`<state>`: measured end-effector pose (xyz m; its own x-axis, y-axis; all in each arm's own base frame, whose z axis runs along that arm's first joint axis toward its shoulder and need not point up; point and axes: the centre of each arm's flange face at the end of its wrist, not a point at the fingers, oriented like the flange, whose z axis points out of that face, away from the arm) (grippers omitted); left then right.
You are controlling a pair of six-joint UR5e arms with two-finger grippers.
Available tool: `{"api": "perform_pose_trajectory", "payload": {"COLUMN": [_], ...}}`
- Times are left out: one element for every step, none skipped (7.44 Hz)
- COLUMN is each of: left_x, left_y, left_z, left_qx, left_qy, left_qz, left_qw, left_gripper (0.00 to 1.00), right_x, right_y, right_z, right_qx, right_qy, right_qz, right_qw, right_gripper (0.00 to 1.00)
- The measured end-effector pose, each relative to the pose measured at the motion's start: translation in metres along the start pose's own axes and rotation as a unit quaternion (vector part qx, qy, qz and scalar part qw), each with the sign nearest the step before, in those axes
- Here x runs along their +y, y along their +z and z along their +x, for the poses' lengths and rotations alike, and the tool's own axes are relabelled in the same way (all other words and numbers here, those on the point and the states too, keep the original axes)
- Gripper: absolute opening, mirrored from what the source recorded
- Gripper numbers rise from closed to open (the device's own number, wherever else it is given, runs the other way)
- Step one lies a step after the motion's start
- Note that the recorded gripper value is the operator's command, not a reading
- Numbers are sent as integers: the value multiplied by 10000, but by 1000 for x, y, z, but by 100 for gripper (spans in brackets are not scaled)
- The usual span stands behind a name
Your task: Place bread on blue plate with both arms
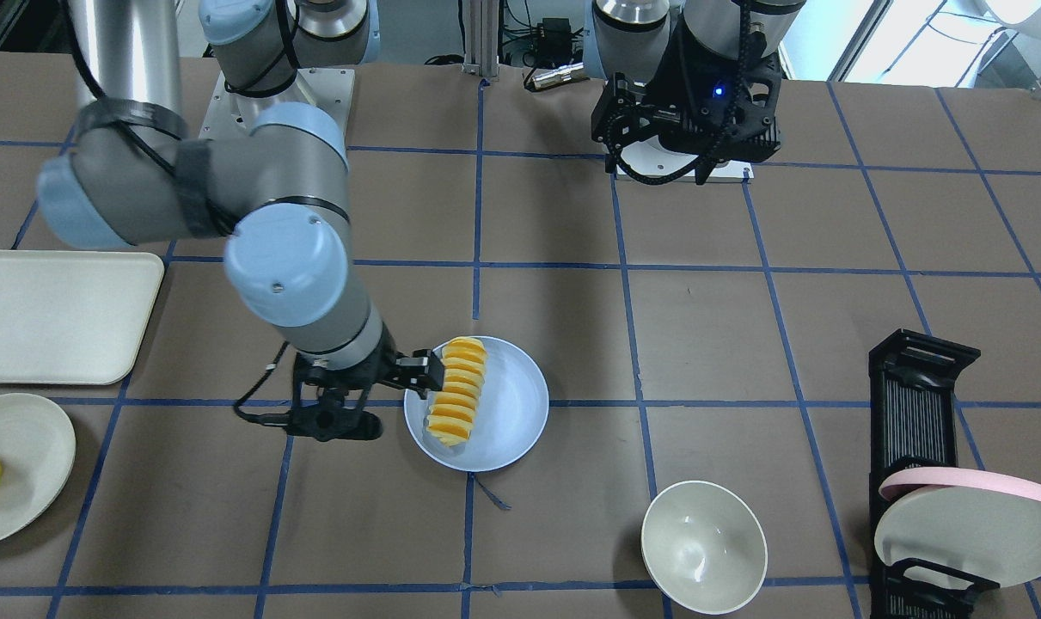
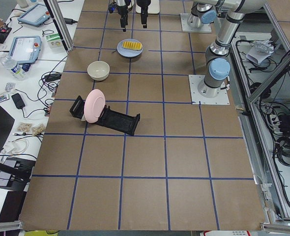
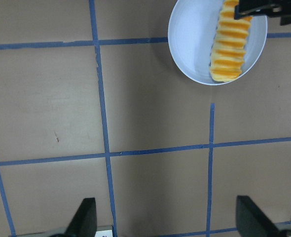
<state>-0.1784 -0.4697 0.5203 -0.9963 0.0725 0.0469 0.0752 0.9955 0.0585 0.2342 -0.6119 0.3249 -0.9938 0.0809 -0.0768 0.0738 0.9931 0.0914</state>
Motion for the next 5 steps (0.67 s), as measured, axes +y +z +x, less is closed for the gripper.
{"api": "perform_pose_trajectory", "payload": {"left_x": [-6, -9, -10, -10, -10], "left_y": [-4, -7, -8, -9, -11], "left_z": [-10, -15, -17, -18, -19], "left_qx": [-244, -373, -418, -428, -427], "left_qy": [3, -33, -69, -108, -199], "left_qz": [210, 319, 356, 386, 439], "left_qw": [9995, 9988, 9985, 9983, 9979], "left_gripper": [100, 100, 100, 100, 100], "right_x": [-4, 5, 26, 50, 69], "right_y": [-36, -76, -116, -151, -172], "right_z": [44, 78, 93, 98, 96], "right_qx": [97, 192, 309, 433, 441], "right_qy": [-95, -241, -326, -380, -406], "right_qz": [-18, 64, 219, 414, 545], "right_qw": [9999, 9995, 9988, 9975, 9967], "right_gripper": [100, 100, 100, 100, 100]}}
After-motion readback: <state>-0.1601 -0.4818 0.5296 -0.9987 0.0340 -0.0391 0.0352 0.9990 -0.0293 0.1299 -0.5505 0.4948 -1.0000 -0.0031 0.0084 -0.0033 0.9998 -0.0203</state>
